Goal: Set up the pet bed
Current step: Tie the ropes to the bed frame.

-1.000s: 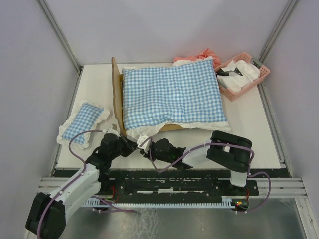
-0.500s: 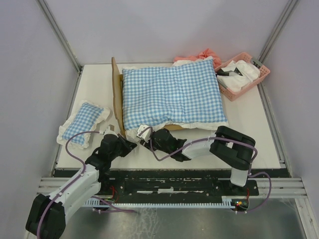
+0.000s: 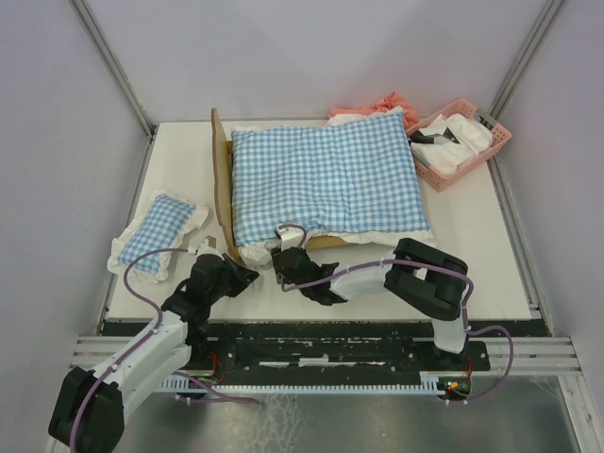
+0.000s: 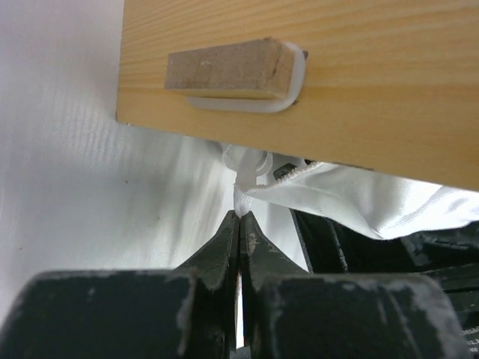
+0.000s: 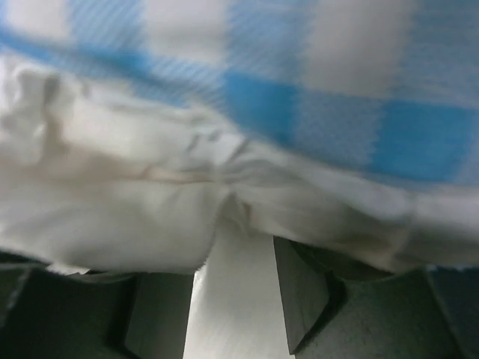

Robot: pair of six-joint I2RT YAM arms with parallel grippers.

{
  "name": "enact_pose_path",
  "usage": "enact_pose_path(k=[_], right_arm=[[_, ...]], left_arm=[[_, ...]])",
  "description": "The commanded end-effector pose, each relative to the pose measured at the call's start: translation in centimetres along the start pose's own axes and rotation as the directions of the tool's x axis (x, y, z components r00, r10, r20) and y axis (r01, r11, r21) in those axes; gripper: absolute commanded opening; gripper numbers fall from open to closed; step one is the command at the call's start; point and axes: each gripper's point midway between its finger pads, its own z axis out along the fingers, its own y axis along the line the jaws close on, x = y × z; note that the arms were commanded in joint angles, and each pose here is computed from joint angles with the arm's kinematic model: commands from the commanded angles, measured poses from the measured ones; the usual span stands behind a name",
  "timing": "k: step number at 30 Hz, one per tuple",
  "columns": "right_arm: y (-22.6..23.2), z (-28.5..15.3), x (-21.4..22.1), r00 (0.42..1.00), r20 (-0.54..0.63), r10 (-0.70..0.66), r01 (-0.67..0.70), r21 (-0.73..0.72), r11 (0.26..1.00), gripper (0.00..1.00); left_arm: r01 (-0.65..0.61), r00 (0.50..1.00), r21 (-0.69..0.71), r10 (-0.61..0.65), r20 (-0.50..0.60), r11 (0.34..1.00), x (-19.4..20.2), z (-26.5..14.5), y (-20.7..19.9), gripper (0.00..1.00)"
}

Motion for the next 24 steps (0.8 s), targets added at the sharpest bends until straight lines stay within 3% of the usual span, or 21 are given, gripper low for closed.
enact_pose_path(k=[1,4,14,24], right_arm=[[-1.4,-1.0,-2.3,0.935,0.095,0.342,-0.355,0.256,0.899,0.52],[-1.2,-1.6,-2.2,0.896,0.105,0.431,-0.441,0.324,0.837,0.55],[0.9,-1.2,-1.7,0.817,0.119,0.564,-0.568,0.330,0.754,0.58],[2.3,0.0,-0.8,0.796,0.098,0.597,-0.594,0.315,0.740,0.54]], left_arm=[[-0.026,0.997,0.026,0.024,0.070,0.999,-1.7,0.1,-1.3,0.03],[-0.026,0.996,0.022,0.025,0.084,0.999,-2.2,0.1,-1.5,0.03],[-0.023,0.997,0.041,0.020,0.069,0.999,-2.0,0.1,-1.9,0.03],[-0.063,0.995,0.039,0.059,0.086,0.997,-2.3,-0.5,-2.0,0.03]])
